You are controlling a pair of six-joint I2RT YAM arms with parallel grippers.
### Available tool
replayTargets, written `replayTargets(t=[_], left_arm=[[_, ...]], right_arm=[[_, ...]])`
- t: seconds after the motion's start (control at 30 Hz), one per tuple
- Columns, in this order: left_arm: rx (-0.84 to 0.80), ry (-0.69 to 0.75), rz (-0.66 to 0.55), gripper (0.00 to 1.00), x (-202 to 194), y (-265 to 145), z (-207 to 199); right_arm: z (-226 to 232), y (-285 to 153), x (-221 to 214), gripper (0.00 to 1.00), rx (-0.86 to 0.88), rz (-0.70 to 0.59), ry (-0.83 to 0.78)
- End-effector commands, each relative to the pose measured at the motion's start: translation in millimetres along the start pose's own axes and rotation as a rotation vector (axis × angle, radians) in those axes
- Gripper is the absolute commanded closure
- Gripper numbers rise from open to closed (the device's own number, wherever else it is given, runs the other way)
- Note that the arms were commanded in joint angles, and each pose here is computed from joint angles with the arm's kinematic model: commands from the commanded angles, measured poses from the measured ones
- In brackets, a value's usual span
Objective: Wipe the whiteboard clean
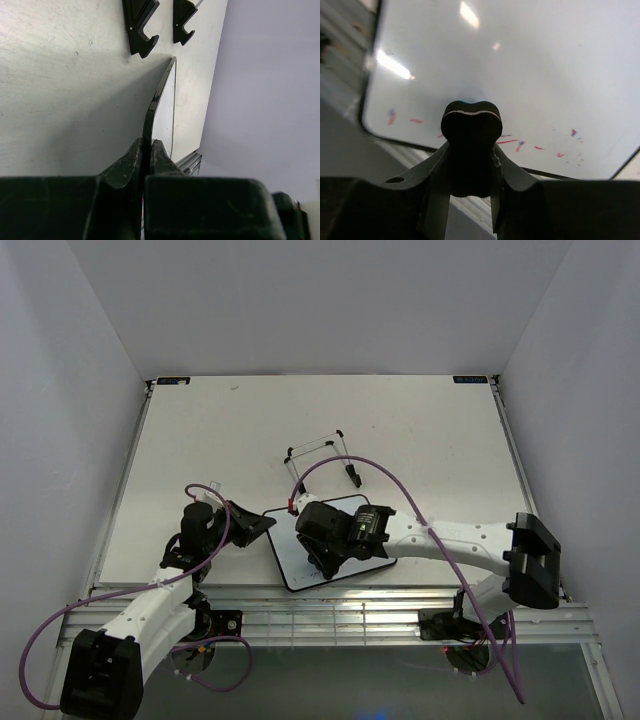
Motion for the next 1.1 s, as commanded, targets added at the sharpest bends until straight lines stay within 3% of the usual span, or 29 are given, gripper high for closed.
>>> replayTargets(t=[0.0,0.3,0.77,1.07], left_arm=[[0.070,0.027,-0.031,1.00,1.9,0.2,16.7],[0.067,0.035,-0.031,1.00,2.6,0.0,12.6],[0.062,0.030,-0.026,1.00,2.3,-0.1,10.9],[0.062,0.031,-0.027,1.00,2.5,-0.5,11.0]], right_arm=[[32.9,-27.2,24.1,0.92,0.210,-0.174,-0.061],[68.6,-18.5,18.0,0.92,0.263,-0.112,-0.209],[47.1,13.7,-1.6,0.92,0.097,-0.007,-0.169],[33.6,19.9,-21.7,0.92,0.076,0.048,-0.136]])
Point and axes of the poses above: each gripper's point midway between its finger pads, its own y axis out along the fingers, its own z axis along the line the jaws close on, x = y × z, the point moved 6 cm from there along -y, back along the fingers, and after that the axes turned 10 degrees about -y, right-handed, at the moved point
